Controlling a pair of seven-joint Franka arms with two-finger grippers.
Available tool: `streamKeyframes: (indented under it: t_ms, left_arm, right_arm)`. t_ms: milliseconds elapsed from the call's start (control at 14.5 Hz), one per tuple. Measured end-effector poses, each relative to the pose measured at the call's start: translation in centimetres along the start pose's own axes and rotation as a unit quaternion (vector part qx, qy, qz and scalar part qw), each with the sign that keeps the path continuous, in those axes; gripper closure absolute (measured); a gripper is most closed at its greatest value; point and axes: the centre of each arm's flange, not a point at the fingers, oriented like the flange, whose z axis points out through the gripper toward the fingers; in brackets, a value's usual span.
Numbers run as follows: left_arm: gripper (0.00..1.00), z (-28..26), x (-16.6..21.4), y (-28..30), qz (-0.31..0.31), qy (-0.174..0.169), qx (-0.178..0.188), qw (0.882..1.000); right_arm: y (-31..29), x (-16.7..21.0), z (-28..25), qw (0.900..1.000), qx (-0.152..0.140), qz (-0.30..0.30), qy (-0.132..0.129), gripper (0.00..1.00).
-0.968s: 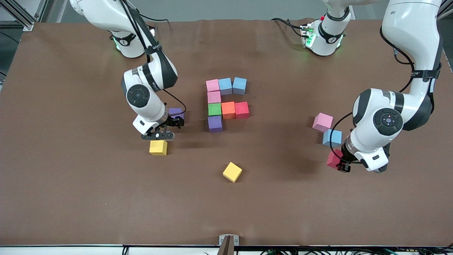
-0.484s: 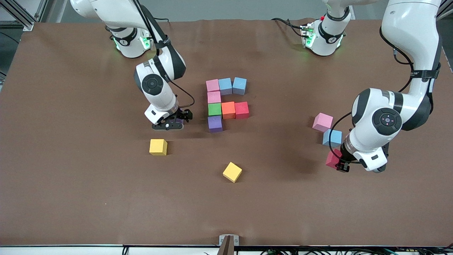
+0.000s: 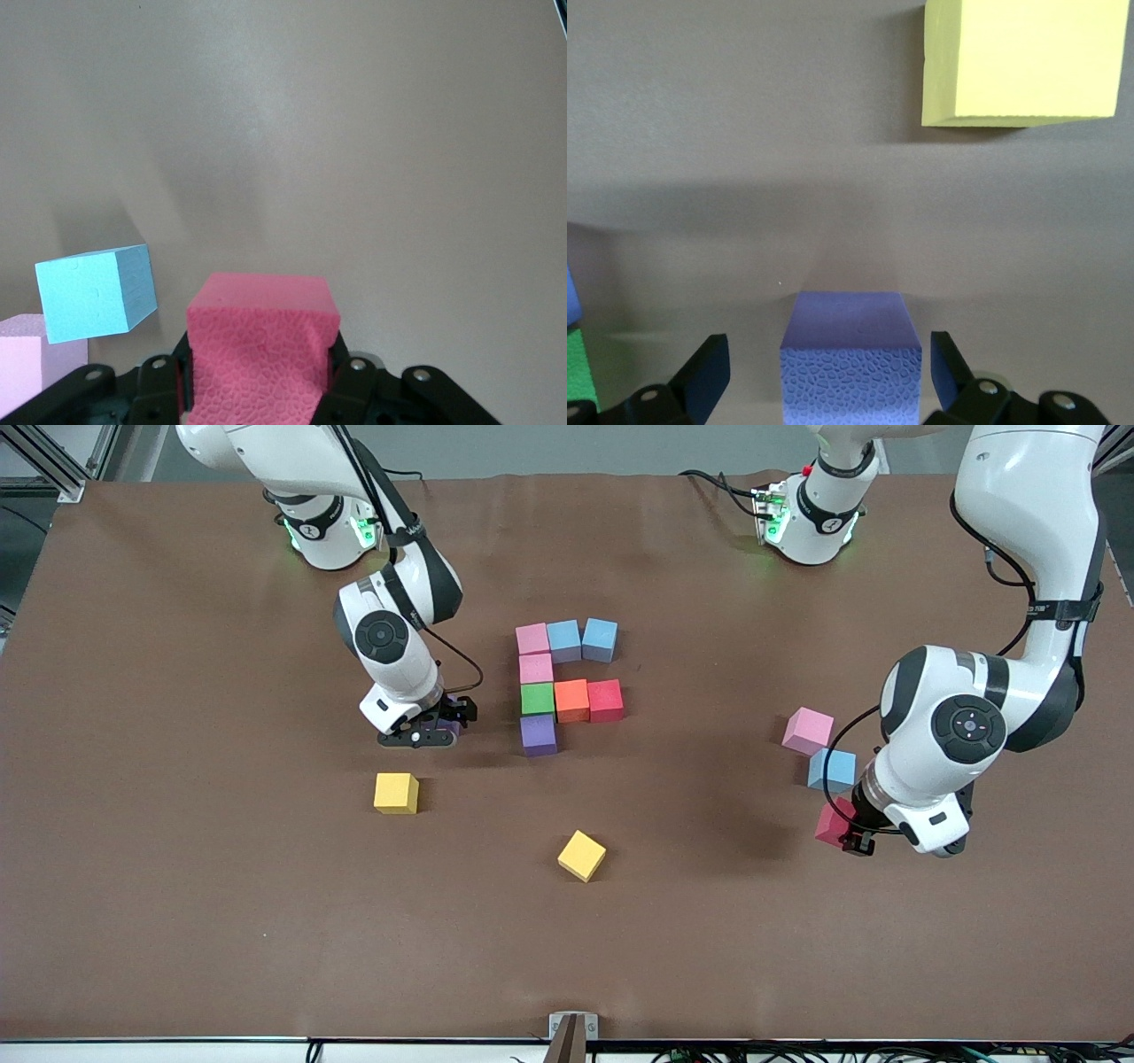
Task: Arrange 11 blocks into digit 3
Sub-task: 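Lower the right gripper and grasp the second purple cube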
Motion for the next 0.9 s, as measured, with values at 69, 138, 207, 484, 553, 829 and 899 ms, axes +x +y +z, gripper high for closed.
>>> streamKeyframes:
  t_ms: [69,138,207,484,553,829,899]
  left_arm:
    - [0.46,0.0,0.0,0.0,0.000,0.000,0.000,1.000]
    - [0.46,0.0,0.0,0.0,0.000,0.000,0.000,1.000]
    - [0.46,0.0,0.0,0.0,0.000,0.000,0.000,1.000]
    - [0.46,0.0,0.0,0.0,0.000,0.000,0.001,1.000]
    - [0.46,0.0,0.0,0.0,0.000,0.000,0.001,1.000]
    - [0.46,0.1,0.0,0.0,0.000,0.000,0.002,1.000]
    - [0.46,0.2,0.0,0.0,0.000,0.000,0.002,1.000]
  right_arm:
    - [0.1,-0.2,0.2,1.000,-0.001,0.000,-0.001,0.00]
    - [0.2,-0.3,0.4,1.000,-0.002,0.000,-0.001,0.00]
    - [0.4,-0.5,0.6,1.000,-0.002,0.000,0.000,0.00]
    - [0.8,-1.0,1.4,1.000,0.002,0.001,0.009,0.04]
    - [0.8,-1.0,1.5,1.000,0.001,0.001,0.009,0.06]
    - [0.7,-1.1,1.3,1.000,0.002,0.000,0.011,0.40]
    - [0.7,-1.0,1.1,1.000,0.003,-0.002,0.012,0.40]
